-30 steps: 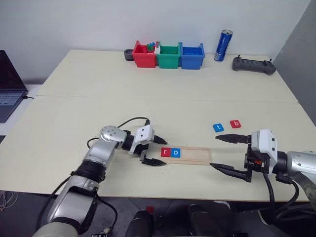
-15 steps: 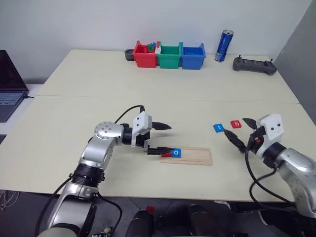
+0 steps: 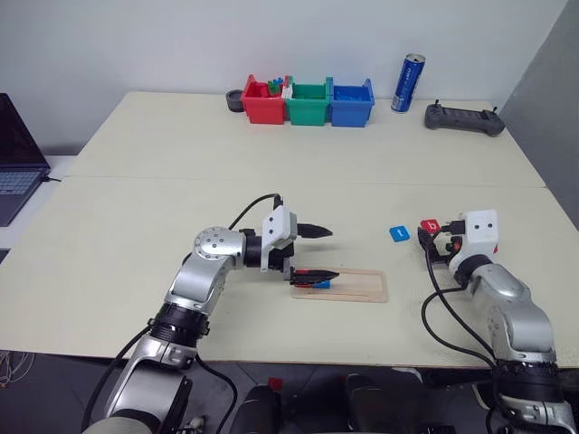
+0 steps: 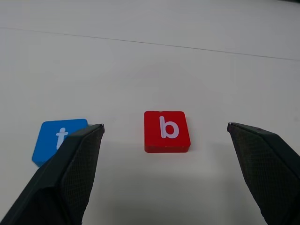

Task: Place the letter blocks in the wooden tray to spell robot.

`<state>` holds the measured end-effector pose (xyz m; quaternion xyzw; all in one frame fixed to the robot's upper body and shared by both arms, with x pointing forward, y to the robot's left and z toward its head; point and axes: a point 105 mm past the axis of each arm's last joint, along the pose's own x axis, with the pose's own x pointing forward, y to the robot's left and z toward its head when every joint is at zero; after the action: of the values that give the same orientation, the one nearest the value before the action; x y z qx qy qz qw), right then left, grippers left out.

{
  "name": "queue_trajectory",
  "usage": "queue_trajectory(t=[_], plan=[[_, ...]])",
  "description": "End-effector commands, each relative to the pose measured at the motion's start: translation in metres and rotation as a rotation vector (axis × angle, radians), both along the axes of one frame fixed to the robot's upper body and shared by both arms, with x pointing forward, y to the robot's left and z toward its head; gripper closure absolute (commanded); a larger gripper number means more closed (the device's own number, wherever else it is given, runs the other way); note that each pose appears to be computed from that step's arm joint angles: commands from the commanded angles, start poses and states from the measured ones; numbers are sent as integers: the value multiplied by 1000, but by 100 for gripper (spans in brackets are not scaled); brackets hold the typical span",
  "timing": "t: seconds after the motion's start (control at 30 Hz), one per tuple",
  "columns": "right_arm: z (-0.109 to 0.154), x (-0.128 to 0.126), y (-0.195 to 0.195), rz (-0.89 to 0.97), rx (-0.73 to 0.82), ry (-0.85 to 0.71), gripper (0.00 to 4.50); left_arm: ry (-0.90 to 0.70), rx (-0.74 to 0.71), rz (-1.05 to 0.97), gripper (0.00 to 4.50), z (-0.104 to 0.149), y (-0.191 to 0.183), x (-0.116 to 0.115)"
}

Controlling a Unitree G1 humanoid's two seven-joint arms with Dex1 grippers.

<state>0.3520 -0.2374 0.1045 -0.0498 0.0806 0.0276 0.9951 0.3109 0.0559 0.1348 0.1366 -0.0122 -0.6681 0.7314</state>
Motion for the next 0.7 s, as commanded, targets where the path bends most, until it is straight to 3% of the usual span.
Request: queue_trajectory(t=[0.03, 0.53, 0.7], plan=[[7, 7, -8, -18, -7, -33, 0, -24, -6, -31, 2, 7, -3, -3], [-14, 31, 0, 30, 41, 23, 0, -35, 5, -24, 2, 6, -3, -1], [-16, 33, -5, 9, 55, 27, 119, -39, 10, -17, 0, 6, -1, 0]])
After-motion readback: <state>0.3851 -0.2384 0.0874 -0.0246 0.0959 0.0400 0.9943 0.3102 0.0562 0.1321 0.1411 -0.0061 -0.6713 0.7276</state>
